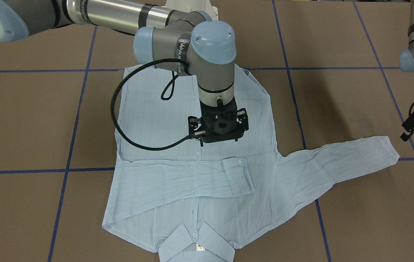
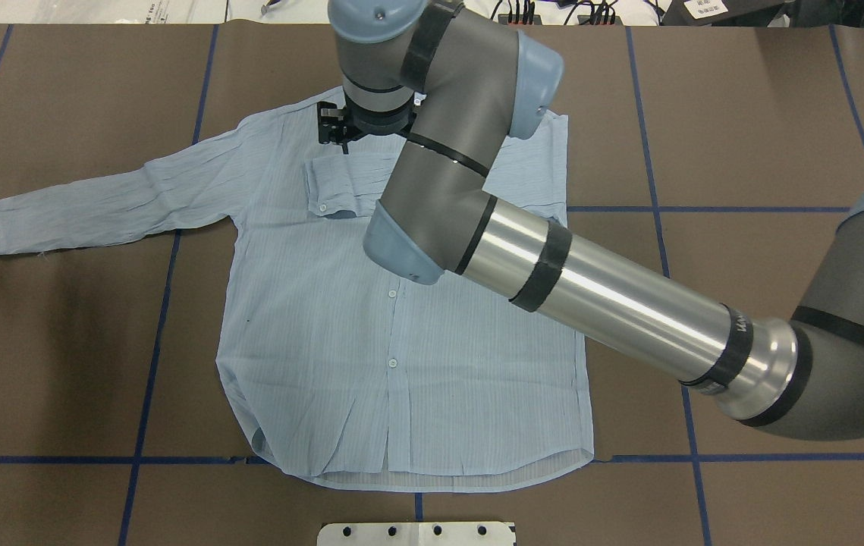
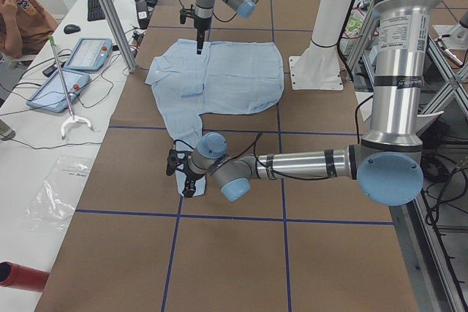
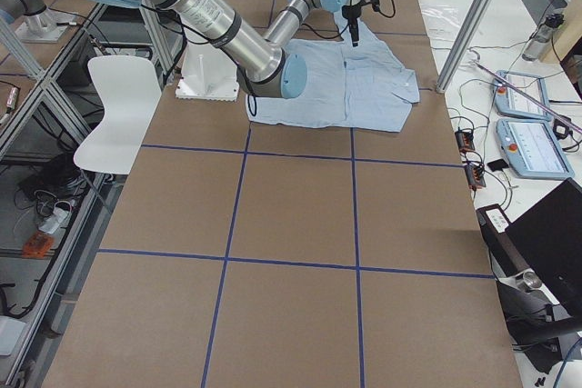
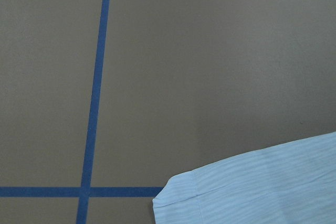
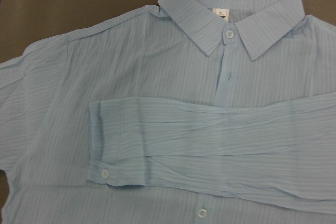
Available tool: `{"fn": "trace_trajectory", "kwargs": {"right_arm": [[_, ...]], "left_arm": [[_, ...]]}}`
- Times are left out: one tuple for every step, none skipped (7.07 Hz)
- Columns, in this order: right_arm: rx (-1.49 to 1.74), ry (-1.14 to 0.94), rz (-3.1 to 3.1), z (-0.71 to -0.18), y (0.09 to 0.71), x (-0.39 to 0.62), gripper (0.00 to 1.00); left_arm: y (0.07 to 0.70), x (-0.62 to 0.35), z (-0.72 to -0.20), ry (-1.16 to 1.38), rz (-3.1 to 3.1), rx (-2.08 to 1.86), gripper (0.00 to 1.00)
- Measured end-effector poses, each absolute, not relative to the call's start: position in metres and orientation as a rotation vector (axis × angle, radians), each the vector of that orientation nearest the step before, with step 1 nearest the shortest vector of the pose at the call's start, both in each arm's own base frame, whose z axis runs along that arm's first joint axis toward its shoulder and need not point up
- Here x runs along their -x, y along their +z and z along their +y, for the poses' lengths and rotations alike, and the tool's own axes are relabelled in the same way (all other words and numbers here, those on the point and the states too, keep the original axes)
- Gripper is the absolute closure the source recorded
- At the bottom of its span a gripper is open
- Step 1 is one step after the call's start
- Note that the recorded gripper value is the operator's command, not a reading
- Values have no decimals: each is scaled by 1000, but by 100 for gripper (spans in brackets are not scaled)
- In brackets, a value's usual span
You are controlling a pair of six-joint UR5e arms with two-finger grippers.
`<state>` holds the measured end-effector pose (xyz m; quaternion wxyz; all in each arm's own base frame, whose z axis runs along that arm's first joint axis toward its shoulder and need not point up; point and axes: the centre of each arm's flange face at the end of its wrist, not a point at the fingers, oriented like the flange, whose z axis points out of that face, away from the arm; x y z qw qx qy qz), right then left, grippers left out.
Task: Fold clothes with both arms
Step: 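Lay the sleeve flat across the chest and release with the right gripper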
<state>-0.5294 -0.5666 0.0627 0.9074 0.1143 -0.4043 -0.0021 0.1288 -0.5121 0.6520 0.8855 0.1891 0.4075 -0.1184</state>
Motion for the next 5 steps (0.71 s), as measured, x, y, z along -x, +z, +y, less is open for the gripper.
{"fn": "trace_trajectory", "kwargs": {"right_arm": [[-227,-18,-835,-566,83,494,0],[-219,-28,-840,-567,102,468,0],[-218,-39,-839,-567,113,455,0],[-220,-45,-838,-567,118,450,0],[-222,-48,-839,-567,119,448,0]], "left_arm": [[659,-141,-513,-257,832,-392,19],[666,-147,-518,-261,822,-388,21],[672,-151,-524,-263,815,-383,22],[681,-154,-529,-265,810,-378,24],[687,-157,-534,-266,807,-374,27]]}}
